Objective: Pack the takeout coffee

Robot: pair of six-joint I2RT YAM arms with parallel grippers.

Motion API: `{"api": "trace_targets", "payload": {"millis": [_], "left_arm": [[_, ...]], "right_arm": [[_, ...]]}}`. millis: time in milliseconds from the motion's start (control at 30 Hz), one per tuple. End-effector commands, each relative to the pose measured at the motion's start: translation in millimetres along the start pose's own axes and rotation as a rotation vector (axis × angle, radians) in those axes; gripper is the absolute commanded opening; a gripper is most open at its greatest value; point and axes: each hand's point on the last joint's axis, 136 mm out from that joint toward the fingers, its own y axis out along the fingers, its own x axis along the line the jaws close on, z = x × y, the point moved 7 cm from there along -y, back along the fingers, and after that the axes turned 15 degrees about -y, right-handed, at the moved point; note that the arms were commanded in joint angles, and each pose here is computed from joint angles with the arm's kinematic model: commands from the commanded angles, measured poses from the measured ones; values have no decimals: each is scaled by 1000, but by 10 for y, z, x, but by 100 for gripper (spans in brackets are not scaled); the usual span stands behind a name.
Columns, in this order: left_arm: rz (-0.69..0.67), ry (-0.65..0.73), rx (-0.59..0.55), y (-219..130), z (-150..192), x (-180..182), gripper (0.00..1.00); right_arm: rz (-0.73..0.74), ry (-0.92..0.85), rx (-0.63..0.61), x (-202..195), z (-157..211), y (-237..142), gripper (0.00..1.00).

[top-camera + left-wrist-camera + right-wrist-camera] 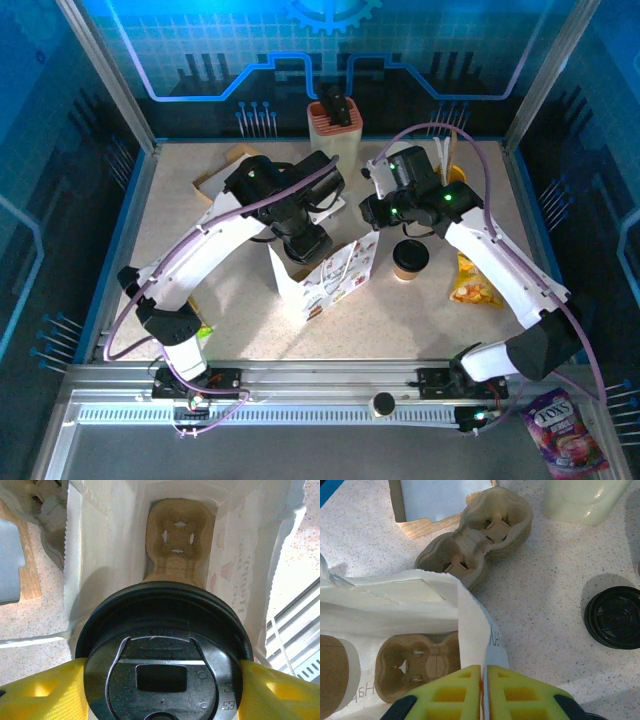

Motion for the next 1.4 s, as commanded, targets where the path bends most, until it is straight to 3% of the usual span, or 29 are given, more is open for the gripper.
{"api": "trace_targets", "payload": {"millis": [0, 1367], "left_arm": [[-34, 33, 31, 3, 47, 21, 54], [13, 19, 145, 531, 40, 69, 53]], "right_arm": [[-14, -21, -3, 49, -18, 30, 13], [-31, -14, 4, 59, -9, 82, 10]]}}
